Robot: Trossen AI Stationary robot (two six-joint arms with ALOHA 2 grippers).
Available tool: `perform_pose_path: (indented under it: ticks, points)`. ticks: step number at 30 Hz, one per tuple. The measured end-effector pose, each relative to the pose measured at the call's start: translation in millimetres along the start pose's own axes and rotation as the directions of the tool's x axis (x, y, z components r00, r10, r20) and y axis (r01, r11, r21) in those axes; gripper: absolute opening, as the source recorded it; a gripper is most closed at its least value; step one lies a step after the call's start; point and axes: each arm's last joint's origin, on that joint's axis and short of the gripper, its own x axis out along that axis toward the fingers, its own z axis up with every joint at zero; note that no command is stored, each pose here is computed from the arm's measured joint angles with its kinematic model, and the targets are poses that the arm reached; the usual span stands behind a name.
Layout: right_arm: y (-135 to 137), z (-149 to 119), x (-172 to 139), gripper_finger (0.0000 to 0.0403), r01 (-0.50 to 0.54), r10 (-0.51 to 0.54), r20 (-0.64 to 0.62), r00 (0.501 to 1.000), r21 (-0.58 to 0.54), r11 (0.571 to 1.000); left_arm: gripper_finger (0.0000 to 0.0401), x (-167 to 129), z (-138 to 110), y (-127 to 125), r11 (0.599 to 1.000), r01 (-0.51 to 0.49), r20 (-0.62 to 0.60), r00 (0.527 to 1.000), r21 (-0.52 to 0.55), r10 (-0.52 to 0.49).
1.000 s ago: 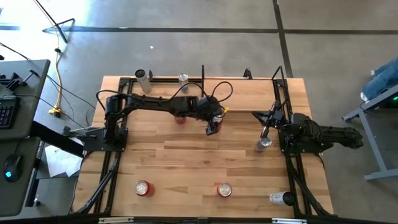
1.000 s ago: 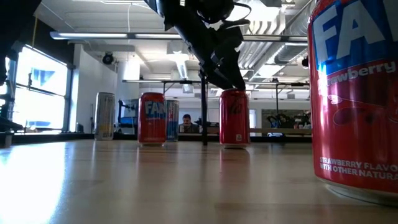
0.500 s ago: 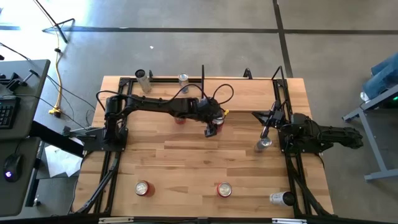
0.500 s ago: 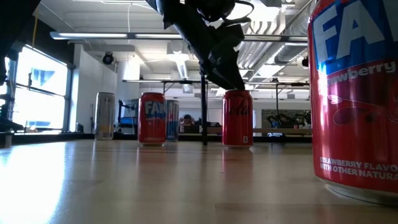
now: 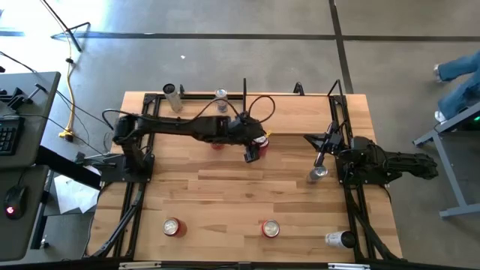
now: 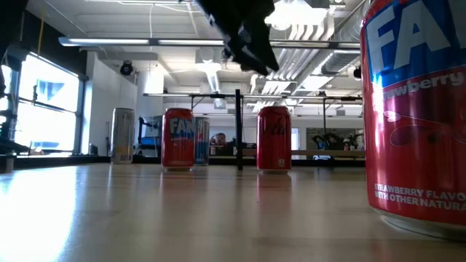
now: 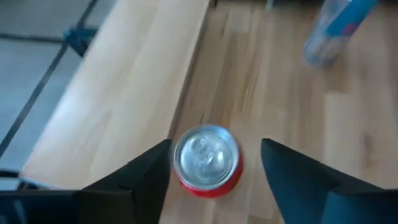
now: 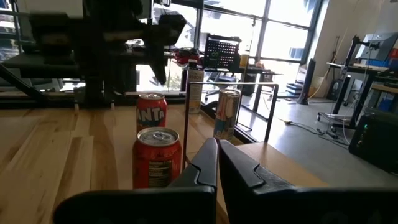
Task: Place canned beverage on shelf
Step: Put the top red-black soda can on the shelf
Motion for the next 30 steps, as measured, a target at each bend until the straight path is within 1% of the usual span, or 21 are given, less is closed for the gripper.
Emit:
perform_pose_path:
  ticks: [3, 6, 7, 9, 11, 13, 14, 16, 18, 22, 26, 28, 30]
  points:
    - [0, 0, 0, 0.0000, 0.000, 0.000, 0.000, 1.000, 0.000, 1.000, 0.0188, -17, 7, 3, 0.999, 0.005, 0.041, 0.999, -0.037, -0.003]
    - [0, 0, 0, 0.0000, 0.000, 0.000, 0.000, 1.000, 0.003, 1.000, 0.0136, -23, 7, 7, 0.997, 0.011, 0.033, 0.999, -0.083, -0.008]
    - [0, 0, 0, 0.0000, 0.000, 0.000, 0.000, 1.000, 0.003, 1.000, 0.0115, -23, 6, 9, 0.996, 0.027, 0.020, 0.999, -0.090, -0.025]
    - [0, 0, 0, 0.0000, 0.000, 0.000, 0.000, 1.000, 0.003, 1.000, 0.0071, -22, 5, 14, 0.991, 0.091, 0.003, 0.996, -0.096, -0.091]
    - [0, 0, 0, 0.0000, 0.000, 0.000, -0.001, 1.000, 0.003, 1.000, 0.0027, -19, 2, 19, 0.985, 0.155, -0.019, 0.988, -0.071, -0.156]
    - [0, 0, 0, 0.0000, 0.000, 0.000, -0.001, 1.000, 0.003, 1.000, 0.0008, -14, 1, 22, 0.983, 0.173, -0.025, 0.984, -0.056, -0.175]
    - [0, 0, 0, 0.0000, 0.000, 0.000, -0.001, 1.000, 0.003, 1.000, 0.0010, -13, 0, 24, 0.984, 0.171, -0.030, 0.984, -0.055, -0.173]
    - [0, 0, 0, 0.0000, 0.000, 0.000, -0.002, 1.000, 0.002, 1.000, 0.0033, -12, 1, 23, 0.983, 0.176, -0.022, 0.984, -0.055, -0.177]
    - [0, 0, 0, 0.0000, -0.001, 0.001, -0.002, 1.000, 0.002, 1.000, 0.0070, -11, 1, 21, 0.982, 0.181, -0.020, 0.983, -0.053, -0.182]
    - [0, 0, 0, 0.0000, -0.001, 0.001, -0.002, 1.000, 0.002, 1.000, 0.0168, -12, 1, 14, 0.977, 0.188, -0.020, 0.981, -0.096, -0.191]
    - [0, 0, 0, 0.0000, 0.000, 0.000, -0.002, 1.000, -0.001, 1.000, 0.0262, -13, 3, 10, 0.979, 0.141, 0.003, 0.990, -0.147, -0.142]
    - [0, 0, 0, 0.0000, 0.000, 0.000, -0.002, 1.000, 0.002, 1.000, 0.0297, -10, 4, 9, 0.976, 0.131, 0.009, 0.991, -0.171, -0.132]
    - [0, 0, 0, 0.0000, 0.000, 0.000, -0.002, 1.000, 0.001, 1.000, 0.0320, -2, 2, 8, 0.974, 0.129, 0.011, 0.992, -0.185, -0.129]
